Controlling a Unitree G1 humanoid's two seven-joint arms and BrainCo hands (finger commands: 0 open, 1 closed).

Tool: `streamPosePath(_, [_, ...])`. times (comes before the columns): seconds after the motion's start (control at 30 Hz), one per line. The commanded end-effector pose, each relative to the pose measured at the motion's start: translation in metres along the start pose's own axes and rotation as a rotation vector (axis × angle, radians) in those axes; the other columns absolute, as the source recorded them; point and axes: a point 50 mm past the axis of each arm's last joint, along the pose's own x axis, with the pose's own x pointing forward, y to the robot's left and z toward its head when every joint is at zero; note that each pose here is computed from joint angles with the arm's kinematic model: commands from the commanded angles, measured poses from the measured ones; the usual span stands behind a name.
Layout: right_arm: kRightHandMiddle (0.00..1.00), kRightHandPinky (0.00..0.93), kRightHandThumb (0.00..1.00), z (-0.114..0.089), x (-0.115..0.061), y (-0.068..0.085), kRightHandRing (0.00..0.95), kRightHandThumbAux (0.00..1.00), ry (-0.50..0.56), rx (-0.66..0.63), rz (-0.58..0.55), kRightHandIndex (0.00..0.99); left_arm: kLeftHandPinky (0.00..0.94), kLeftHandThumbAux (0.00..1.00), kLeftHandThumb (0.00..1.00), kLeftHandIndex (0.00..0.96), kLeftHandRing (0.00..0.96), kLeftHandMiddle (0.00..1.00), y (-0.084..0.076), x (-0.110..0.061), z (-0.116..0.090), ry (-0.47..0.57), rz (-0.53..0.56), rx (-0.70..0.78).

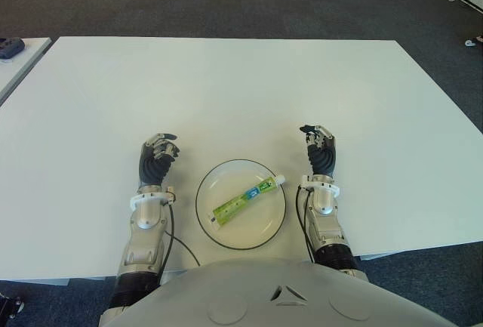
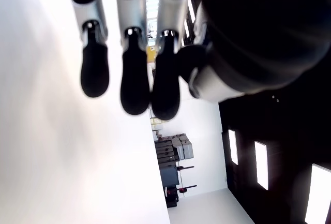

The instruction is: Put the toothpaste on the table into the plate.

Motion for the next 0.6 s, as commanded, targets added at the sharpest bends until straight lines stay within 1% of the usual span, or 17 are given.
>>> streamPosePath(0.03, [0.447, 0.551, 0.845, -0.0024, -0.0010, -0.0010, 0.486, 0.684, 0.044, -0.002, 0.012, 0.485, 0.637, 0.716, 0.707, 0.434, 0.649, 0.646, -0.0018, 0.0017, -0.0016, 0.003, -0.018, 0.007])
streamPosePath(0.13, [0.447, 0.551, 0.846, -0.0017, 0.0002, -0.0017, 0.490, 0.683, 0.051, -0.015, 0.044, 0.486, 0.635, 0.716, 0.707, 0.434, 0.648, 0.644, -0.0018, 0.0018, -0.0026, 0.006, -0.016, 0.007])
streamPosePath(0.4, [0.448, 0.593, 0.846, 0.0007, 0.0017, -0.0036, 0.513, 0.683, 0.068, -0.033, 0.108, 0.483, 0.613, 0.716, 0.707, 0.434, 0.636, 0.629, -0.0015, 0.0017, -0.0040, 0.015, -0.018, 0.013])
streamPosePath(0.6, [0.445, 0.585, 0.845, 0.0026, 0.0028, -0.0055, 0.517, 0.683, 0.080, -0.030, 0.130, 0.484, 0.624, 0.716, 0.707, 0.434, 0.639, 0.628, -0.0007, 0.0016, -0.0047, 0.022, -0.019, 0.028])
